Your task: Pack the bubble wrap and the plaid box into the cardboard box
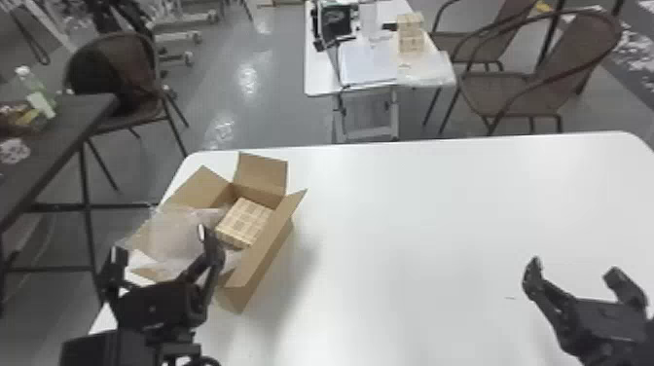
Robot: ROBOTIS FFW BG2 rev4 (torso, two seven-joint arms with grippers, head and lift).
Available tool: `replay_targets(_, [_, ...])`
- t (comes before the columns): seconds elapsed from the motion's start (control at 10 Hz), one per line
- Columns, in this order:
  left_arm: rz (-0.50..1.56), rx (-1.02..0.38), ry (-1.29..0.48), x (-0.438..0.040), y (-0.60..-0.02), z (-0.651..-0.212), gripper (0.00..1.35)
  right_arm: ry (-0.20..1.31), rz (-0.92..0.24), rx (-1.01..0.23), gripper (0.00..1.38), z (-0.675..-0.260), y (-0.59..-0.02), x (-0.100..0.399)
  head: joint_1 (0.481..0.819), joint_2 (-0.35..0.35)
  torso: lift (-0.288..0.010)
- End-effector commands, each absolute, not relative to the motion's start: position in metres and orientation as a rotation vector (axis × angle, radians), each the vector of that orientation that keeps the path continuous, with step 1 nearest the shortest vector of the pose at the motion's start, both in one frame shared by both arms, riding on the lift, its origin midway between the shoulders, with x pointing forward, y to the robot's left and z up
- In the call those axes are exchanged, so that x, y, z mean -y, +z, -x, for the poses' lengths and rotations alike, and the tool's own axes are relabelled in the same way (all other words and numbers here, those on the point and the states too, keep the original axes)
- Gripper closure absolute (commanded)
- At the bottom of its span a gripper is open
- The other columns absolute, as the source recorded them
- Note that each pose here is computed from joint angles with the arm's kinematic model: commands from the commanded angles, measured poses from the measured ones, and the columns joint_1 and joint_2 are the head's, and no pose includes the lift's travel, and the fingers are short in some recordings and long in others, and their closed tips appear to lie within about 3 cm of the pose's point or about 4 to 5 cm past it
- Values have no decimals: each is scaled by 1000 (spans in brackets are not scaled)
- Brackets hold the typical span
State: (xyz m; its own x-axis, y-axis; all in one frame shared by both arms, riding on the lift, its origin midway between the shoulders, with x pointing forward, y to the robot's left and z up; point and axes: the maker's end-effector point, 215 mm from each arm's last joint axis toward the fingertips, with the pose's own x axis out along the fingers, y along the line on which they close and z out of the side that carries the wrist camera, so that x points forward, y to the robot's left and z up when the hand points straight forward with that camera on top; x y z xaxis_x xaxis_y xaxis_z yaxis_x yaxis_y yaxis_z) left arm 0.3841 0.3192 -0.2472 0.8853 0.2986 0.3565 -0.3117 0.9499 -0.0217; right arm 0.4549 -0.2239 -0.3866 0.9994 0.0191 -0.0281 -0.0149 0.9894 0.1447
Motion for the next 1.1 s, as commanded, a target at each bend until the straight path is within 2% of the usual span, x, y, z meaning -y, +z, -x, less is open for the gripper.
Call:
replay_targets(0.0, [-70, 199, 251, -301, -299, -376, 96, 27, -131, -63, 159, -442, -387, 221, 695, 143, -99])
replay_targets(0.1, [-57, 139, 242, -298, -319, -365, 96, 39, -108, -87, 160, -434, -386, 220, 695, 115, -99])
replay_targets(0.4, [-43, -31, 207, -289, -373, -332, 98, 27, -94, -124, 159, -406, -390, 229, 695, 103, -99])
replay_targets(0.6, [-38, -25, 233, -287, -371, -328, 98, -8, -81, -162, 160, -385, -406, 233, 695, 94, -99])
replay_targets(1.0, [-48, -18, 231, -287, -369, -329, 98, 18, -48, -147, 160, -391, -402, 223, 695, 103, -99])
